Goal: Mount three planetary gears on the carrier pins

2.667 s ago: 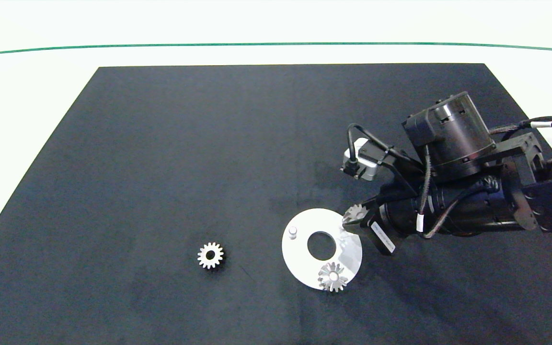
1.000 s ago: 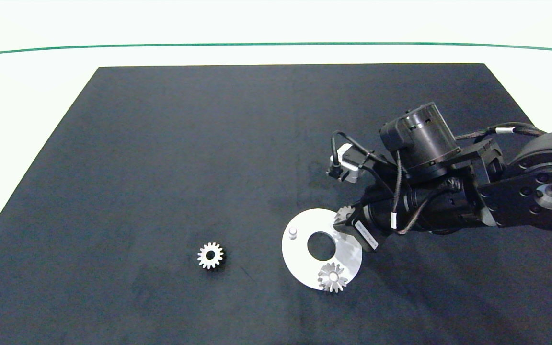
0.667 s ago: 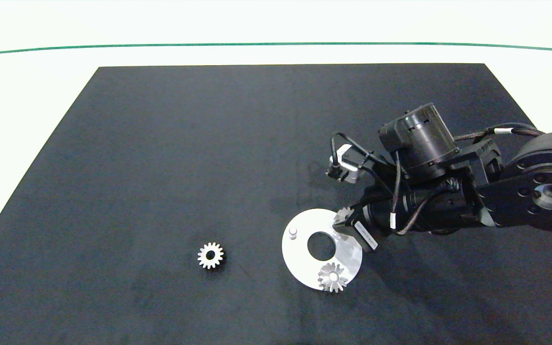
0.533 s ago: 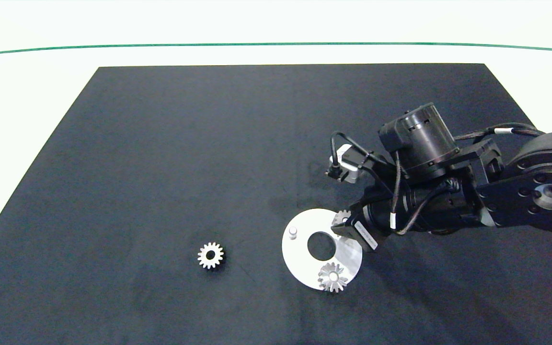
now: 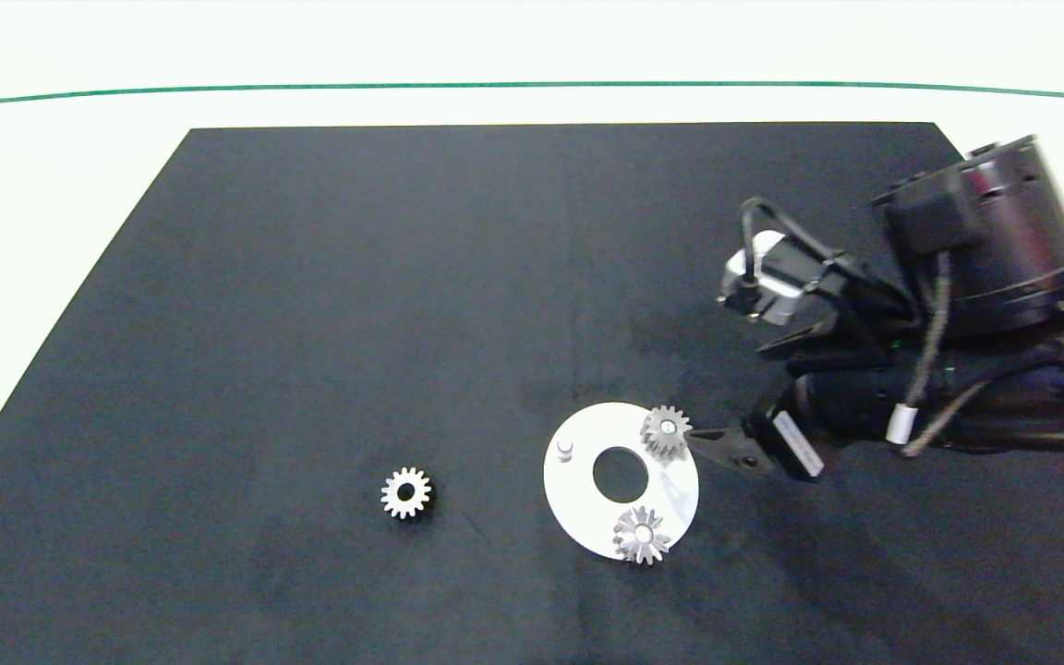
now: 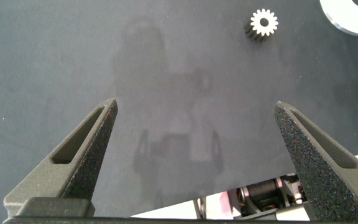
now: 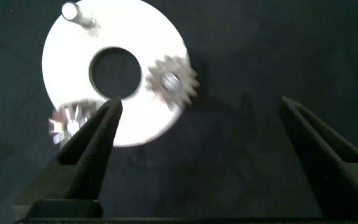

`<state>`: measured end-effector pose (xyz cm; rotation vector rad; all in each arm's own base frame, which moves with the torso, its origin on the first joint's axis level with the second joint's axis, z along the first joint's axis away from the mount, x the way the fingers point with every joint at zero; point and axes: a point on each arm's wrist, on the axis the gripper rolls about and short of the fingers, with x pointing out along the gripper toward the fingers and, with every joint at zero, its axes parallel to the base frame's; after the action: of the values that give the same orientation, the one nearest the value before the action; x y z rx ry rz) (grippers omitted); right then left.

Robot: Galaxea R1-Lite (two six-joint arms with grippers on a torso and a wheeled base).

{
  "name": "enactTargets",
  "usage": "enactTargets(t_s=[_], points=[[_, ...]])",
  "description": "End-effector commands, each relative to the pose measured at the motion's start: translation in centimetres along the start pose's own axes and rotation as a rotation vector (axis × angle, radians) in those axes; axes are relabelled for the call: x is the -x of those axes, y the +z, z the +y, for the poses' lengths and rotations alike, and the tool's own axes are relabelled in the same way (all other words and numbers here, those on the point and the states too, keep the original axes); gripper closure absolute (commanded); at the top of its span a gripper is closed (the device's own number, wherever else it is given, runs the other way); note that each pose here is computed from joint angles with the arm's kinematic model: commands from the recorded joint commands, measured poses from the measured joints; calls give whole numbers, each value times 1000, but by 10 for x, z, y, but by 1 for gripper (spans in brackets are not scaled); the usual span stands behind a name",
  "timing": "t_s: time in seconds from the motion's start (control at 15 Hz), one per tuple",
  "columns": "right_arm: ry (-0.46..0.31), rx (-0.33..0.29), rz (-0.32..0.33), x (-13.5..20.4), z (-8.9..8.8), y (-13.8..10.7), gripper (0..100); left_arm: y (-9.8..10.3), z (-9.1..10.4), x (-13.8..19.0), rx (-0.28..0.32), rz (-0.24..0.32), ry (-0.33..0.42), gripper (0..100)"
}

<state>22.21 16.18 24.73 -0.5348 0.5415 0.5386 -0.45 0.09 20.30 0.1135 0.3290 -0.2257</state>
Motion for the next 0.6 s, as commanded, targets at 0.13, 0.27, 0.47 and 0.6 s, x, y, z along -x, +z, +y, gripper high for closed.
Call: enactTargets(t_s=[0.13, 0.27, 0.47, 0.6], points=[[-230, -37, -211, 146, -9, -80, 0, -7, -1, -9, -46, 35, -5, 0], [-306, -31, -281, 180, -5, -116, 0, -11, -1, -23, -116, 89, -17, 0], [-323, -25, -307, 222, 5, -170, 0, -4, -3, -44, -237, 129, -100, 0], [-336, -36, -330, 240, 12, -202, 0, 3, -9, -60, -273, 157, -188, 0]])
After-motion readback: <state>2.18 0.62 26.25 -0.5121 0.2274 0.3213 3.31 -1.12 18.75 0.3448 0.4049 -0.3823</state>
